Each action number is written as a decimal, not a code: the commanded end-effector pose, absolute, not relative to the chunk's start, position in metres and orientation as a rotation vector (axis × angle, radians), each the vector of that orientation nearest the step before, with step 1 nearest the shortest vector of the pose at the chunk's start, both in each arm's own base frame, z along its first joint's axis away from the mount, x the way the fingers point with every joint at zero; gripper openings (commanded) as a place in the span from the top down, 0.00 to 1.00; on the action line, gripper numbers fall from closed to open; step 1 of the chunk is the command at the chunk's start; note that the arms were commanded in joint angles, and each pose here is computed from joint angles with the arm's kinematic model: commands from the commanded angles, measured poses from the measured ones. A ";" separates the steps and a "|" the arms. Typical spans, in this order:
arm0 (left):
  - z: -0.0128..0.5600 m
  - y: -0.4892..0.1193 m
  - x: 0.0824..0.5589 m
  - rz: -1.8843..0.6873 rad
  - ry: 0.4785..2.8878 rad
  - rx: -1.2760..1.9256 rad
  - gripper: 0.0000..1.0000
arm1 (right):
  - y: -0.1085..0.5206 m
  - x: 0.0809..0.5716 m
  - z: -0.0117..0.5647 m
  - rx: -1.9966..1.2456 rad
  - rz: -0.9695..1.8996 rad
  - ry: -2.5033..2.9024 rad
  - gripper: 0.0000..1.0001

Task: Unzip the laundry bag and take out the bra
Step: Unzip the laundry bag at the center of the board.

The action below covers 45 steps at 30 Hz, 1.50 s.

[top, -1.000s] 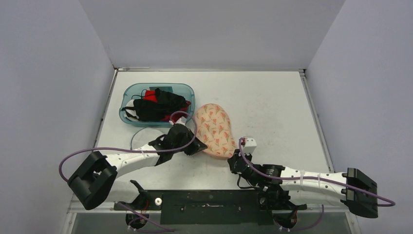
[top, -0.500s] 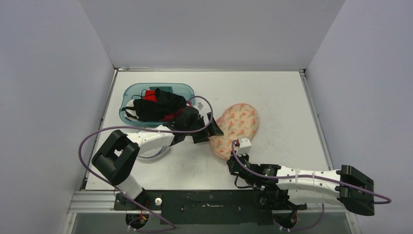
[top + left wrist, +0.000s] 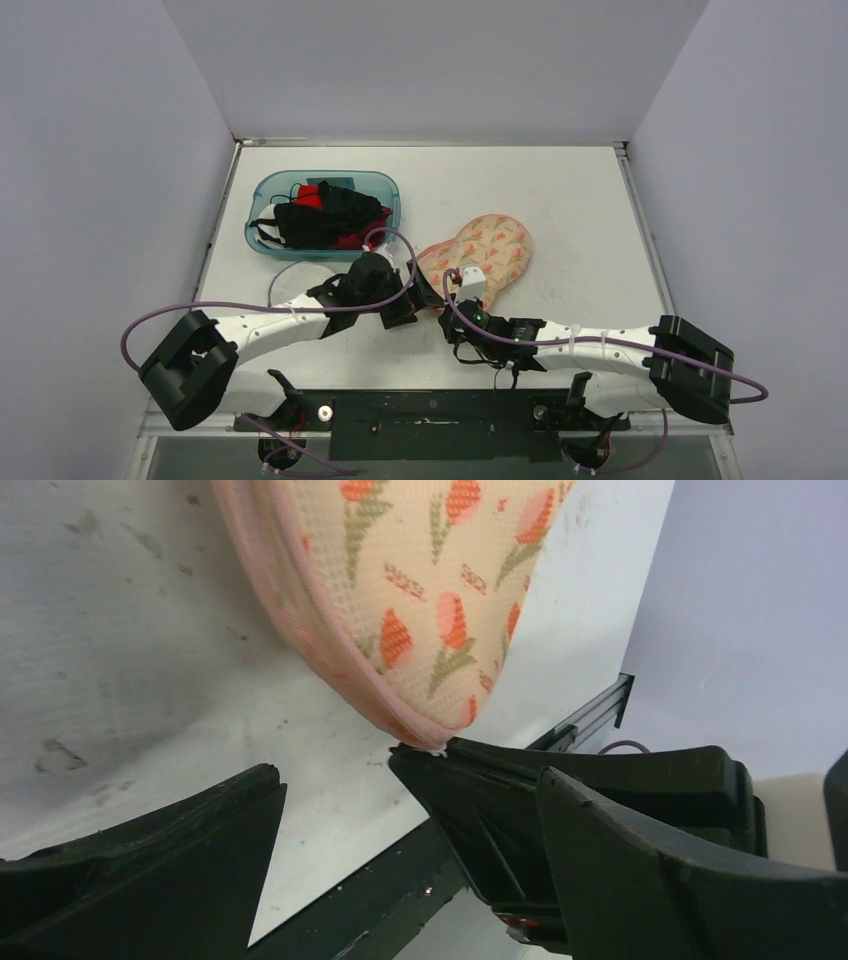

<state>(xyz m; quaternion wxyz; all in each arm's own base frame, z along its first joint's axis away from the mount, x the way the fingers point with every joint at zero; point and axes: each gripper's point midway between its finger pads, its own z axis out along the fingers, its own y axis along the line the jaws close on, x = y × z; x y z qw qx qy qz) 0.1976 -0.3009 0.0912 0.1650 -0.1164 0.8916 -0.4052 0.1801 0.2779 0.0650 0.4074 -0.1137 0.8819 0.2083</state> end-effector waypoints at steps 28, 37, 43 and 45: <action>0.090 -0.306 0.245 -1.150 2.391 -0.596 1.00 | 0.240 0.162 0.058 -0.238 0.522 2.238 0.95; 0.086 -0.300 0.246 -1.132 2.389 -0.611 1.00 | 0.208 0.166 0.044 -0.100 0.435 2.251 0.95; 0.082 -0.299 0.243 -1.134 2.386 -0.609 1.00 | 0.210 0.169 0.044 -0.073 0.429 2.247 0.95; 0.081 -0.301 0.240 -1.133 2.387 -0.599 1.00 | 0.211 0.170 0.044 -0.079 0.427 2.249 0.95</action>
